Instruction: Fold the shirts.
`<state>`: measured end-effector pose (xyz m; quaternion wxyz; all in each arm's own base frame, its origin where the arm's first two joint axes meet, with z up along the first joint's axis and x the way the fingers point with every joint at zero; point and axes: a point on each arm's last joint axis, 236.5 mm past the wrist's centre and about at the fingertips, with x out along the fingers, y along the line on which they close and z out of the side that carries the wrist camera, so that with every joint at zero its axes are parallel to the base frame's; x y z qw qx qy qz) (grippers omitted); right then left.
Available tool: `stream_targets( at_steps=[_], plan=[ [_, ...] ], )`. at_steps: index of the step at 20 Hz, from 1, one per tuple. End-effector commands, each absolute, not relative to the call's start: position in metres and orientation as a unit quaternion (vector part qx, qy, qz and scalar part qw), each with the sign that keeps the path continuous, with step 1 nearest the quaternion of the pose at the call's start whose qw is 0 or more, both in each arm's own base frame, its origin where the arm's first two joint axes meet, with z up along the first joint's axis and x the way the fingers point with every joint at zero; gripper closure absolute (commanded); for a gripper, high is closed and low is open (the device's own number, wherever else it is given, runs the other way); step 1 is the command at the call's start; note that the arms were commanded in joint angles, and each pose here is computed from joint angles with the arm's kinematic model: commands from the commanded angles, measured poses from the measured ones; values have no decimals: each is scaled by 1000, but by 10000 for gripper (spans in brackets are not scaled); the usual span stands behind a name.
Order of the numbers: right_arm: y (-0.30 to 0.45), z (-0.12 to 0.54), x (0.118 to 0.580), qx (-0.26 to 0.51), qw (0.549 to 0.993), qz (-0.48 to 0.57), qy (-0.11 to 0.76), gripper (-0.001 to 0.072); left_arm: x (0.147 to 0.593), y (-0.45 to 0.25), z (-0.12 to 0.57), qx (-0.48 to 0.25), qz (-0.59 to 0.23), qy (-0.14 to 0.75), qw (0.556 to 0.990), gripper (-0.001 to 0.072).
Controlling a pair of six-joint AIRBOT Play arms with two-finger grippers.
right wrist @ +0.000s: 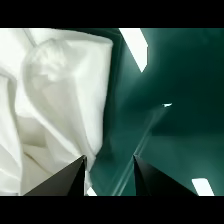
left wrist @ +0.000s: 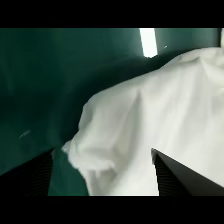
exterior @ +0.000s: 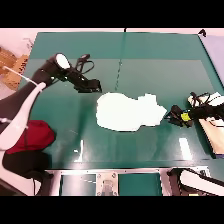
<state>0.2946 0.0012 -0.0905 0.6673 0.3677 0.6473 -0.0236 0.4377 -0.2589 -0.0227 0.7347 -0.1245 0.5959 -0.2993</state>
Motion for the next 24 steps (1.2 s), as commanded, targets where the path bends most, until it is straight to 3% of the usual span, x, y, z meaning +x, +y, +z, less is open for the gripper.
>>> stream_targets(
  at_steps=[1, 3, 5, 6, 7, 8, 11, 15, 19, 24],
  plan=[
    [16, -108, 316, 413, 665, 6, 622, 362, 450, -299, -43, -218, -352, 576, 705, -6],
    [17, -115, 323, 422, 667, 8, 614, 379, 452, -313, -48, -253, -367, 570, 690, -5],
    [21, -114, 333, 426, 676, 29, 601, 548, 443, -328, -54, -256, -381, 574, 678, 6],
    [23, -111, 337, 426, 681, 40, 594, 603, 434, -338, -59, -244, -394, 579, 671, 136],
    [23, -107, 341, 424, 686, 48, 590, 695, 425, -346, -60, -223, -414, 576, 668, 396],
    [24, -102, 343, 421, 686, 56, 590, 696, 421, -352, -55, -209, -433, 568, 668, 675],
    [27, -66, 355, 408, 696, 98, 583, 697, 430, -345, -7, -201, -469, 549, 662, 685],
    [27, 51, 378, 350, 763, 167, 517, 697, 428, -317, 96, -175, -499, 519, 672, 686],
    [27, 187, 375, 291, 838, 187, 422, 697, 405, -295, 210, -104, -490, 429, 752, 686],
    [33, 320, 332, 226, 911, 178, 295, 697, 336, -246, 358, -60, -439, 270, 855, 685]
  ],
)
